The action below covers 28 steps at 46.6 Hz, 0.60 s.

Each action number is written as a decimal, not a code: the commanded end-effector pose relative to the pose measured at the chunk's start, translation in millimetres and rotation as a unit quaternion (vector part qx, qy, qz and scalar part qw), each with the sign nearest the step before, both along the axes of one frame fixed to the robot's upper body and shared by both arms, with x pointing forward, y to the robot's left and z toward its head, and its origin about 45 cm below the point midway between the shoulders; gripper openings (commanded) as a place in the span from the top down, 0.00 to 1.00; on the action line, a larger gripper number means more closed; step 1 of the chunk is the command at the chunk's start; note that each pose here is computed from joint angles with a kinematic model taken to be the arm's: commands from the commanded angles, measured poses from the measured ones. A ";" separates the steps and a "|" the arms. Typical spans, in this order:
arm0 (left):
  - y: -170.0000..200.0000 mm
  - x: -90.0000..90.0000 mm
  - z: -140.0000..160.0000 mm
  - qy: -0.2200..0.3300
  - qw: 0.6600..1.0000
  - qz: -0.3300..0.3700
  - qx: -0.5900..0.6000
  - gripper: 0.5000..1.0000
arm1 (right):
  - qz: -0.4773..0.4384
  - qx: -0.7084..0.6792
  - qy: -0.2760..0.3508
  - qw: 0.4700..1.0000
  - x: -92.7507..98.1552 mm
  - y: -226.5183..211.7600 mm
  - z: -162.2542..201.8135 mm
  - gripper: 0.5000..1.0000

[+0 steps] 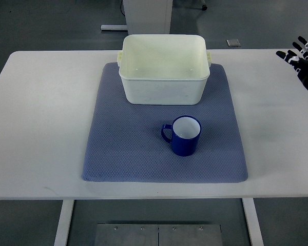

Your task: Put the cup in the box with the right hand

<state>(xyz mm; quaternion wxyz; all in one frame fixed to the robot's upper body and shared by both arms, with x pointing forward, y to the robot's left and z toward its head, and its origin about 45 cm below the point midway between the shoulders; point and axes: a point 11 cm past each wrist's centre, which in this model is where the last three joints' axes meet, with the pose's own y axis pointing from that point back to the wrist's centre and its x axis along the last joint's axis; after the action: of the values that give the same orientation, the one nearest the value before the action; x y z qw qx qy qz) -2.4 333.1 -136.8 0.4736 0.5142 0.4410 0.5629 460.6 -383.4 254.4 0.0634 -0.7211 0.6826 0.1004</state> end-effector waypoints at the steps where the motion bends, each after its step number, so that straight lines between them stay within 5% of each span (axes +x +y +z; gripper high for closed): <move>1: 0.0 0.1 0.0 0.000 1.000 0.000 0.000 0.00 | 0.017 -0.005 -0.035 0.999 -5.0 -1.9 16.0 0.00; 14: 0.0 0.1 0.0 0.000 1.000 0.000 0.000 0.00 | 0.070 -0.028 -0.077 0.994 -39.8 -9.8 37.3 0.00; 28: 0.0 0.1 0.0 0.000 1.000 0.000 0.000 0.00 | 0.089 -0.107 -0.074 0.987 -106.2 -37.3 -29.1 0.00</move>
<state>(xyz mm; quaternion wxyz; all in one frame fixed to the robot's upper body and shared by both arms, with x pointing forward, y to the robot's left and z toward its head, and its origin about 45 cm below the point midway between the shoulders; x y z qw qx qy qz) -2.4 333.0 -136.8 0.4737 0.5141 0.4410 0.5629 363.3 -420.2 229.9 0.0266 -0.7829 0.6214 -0.0130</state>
